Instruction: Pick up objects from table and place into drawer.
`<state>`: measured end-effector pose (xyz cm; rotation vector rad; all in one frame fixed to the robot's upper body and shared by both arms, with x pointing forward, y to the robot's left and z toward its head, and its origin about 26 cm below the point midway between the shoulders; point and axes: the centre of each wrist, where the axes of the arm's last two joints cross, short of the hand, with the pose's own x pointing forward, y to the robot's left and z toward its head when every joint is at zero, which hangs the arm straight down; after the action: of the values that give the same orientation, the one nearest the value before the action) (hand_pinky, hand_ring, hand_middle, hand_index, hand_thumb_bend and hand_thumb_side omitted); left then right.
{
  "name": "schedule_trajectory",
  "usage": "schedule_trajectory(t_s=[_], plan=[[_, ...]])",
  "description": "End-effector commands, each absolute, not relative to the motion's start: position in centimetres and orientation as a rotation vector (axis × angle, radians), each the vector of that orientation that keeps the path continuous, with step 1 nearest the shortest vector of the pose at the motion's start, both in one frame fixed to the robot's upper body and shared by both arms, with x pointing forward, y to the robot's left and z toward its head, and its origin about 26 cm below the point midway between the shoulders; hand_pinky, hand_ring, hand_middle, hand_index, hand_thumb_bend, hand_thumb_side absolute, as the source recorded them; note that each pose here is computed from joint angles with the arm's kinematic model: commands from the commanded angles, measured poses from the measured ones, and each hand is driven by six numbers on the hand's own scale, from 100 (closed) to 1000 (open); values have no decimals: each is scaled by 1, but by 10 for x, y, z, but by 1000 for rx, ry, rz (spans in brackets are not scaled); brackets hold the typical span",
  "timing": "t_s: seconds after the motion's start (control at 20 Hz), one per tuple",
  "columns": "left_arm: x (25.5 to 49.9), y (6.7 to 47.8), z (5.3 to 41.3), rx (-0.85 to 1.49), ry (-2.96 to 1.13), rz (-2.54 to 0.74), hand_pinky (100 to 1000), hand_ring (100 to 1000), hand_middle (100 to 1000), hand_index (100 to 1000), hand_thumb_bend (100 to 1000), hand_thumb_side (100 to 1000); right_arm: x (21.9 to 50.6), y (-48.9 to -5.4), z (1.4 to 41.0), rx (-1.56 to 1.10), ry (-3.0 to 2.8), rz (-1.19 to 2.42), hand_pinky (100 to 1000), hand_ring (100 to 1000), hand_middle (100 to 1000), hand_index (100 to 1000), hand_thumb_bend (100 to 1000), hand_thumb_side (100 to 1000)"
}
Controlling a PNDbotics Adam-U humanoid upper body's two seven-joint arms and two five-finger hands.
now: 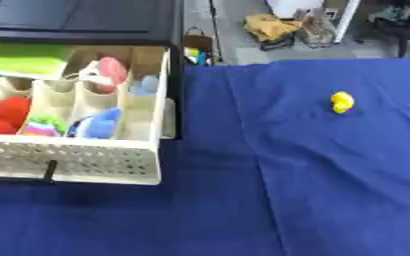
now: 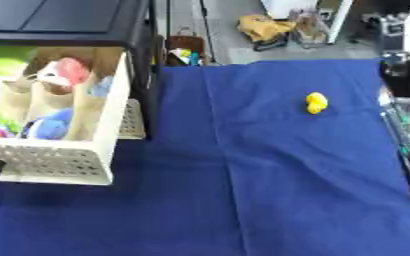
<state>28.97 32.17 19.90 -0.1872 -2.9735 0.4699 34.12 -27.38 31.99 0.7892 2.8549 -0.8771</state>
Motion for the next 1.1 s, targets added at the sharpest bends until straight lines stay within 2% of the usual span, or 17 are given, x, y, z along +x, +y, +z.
schedule_trajectory(t_s=[0.05, 0.4, 0.8, 1.05, 1.1], plan=[[287, 324, 206, -188, -2998, 418, 503, 650, 707, 809, 100, 1000, 349, -287, 333, 983, 2746, -1110, 791, 799, 723, 862, 207, 933], [289, 319, 206, -230, -2991, 413, 503, 651, 709, 809, 100, 1000, 367, -328, 347, 1413, 2517, -1506, 805, 827, 764, 897, 240, 956], [289, 319, 205, -242, -2985, 404, 505, 656, 711, 809, 100, 1000, 397, -347, 342, 1571, 2375, -1769, 859, 908, 857, 932, 256, 982], [289, 319, 205, -240, -2982, 405, 506, 657, 712, 809, 100, 1000, 412, -362, 338, 1694, 2307, -1913, 861, 918, 870, 945, 299, 983], [289, 319, 205, -239, -2982, 405, 506, 658, 712, 809, 100, 1000, 415, -366, 337, 1726, 2292, -1942, 859, 917, 847, 937, 323, 983]])
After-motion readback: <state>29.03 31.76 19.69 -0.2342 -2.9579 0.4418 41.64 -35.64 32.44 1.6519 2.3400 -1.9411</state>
